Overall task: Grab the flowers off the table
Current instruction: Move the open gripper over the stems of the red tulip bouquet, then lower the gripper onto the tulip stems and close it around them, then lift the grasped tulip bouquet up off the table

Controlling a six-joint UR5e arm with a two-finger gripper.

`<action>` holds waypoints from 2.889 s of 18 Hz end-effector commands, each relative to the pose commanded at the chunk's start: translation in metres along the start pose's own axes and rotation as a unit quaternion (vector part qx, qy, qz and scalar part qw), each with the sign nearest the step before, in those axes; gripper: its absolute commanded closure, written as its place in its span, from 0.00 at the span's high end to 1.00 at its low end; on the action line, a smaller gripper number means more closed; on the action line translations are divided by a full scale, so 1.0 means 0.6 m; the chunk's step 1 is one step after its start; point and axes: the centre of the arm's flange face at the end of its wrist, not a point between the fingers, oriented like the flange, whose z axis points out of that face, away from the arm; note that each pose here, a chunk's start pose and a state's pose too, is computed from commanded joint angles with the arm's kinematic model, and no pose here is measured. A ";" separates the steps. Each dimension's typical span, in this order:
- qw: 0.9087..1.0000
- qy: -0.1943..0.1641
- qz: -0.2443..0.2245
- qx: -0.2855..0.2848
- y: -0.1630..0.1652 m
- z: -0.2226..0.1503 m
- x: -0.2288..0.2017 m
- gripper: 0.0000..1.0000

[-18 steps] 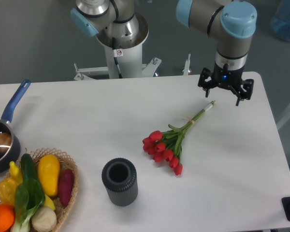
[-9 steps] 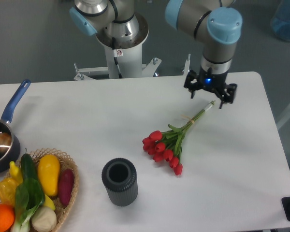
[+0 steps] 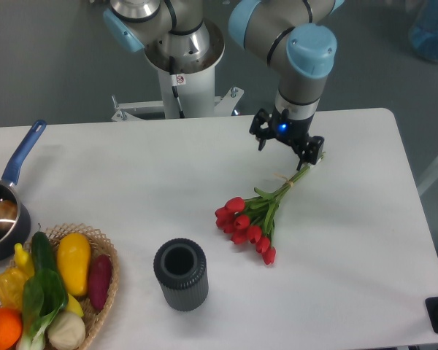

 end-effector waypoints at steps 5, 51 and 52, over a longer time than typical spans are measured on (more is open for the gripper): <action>1.000 0.002 -0.005 0.019 0.000 0.028 -0.030 1.00; 0.983 -0.152 -0.101 -0.002 -0.055 -0.215 -0.117 0.00; 0.984 -0.149 -0.101 -0.003 -0.055 -0.235 -0.121 0.00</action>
